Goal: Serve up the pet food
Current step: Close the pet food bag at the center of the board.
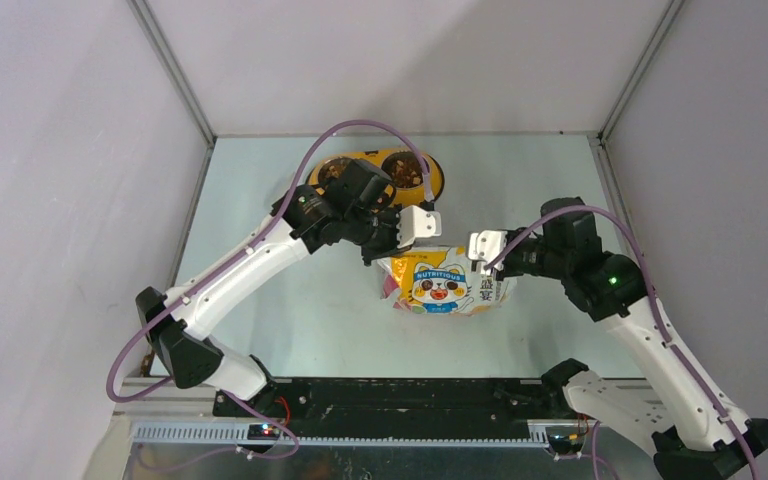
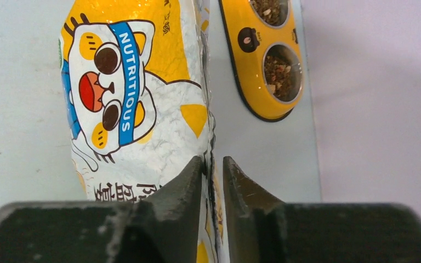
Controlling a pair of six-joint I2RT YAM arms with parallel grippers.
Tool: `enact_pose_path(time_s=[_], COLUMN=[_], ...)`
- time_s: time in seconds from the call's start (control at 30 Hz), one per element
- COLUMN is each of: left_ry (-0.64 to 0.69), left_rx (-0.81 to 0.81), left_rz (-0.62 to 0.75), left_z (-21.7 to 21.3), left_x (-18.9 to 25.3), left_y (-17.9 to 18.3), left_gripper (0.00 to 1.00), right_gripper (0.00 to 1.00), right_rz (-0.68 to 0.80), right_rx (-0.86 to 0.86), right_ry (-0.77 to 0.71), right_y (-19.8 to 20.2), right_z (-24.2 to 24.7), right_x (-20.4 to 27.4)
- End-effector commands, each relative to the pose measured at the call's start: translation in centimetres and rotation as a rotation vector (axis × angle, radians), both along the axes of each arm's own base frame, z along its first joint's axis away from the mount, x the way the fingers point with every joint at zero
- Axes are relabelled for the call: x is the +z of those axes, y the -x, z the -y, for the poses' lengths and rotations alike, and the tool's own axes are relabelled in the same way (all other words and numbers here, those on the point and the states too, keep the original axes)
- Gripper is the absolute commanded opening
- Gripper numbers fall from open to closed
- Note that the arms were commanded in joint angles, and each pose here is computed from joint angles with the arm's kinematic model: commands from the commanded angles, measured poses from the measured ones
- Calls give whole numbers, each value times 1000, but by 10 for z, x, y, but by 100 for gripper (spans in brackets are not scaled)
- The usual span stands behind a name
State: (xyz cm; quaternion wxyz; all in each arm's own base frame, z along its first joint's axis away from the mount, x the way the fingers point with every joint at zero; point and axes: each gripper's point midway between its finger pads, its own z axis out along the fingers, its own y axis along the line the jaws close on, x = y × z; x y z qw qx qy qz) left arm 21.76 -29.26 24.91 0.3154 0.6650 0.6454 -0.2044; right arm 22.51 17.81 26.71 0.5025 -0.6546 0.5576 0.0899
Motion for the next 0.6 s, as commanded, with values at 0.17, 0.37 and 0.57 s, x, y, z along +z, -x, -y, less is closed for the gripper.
enact_pose_path(time_s=[0.17, 0.37, 0.57], left_ry=[27, 28, 29], left_rx=[24, 25, 24], left_rz=[25, 32, 36], left_z=[-6, -8, -10], left_x=[18, 21, 21], left_y=[-1, -1, 1], left_gripper=[0, 0, 0], right_gripper=[1, 0, 0], right_rz=[96, -217, -498], right_rx=[12, 109, 130], right_ry=[-22, -189, -294], right_y=[0, 9, 9], right_z=[-4, -15, -10], right_x=[29, 53, 70])
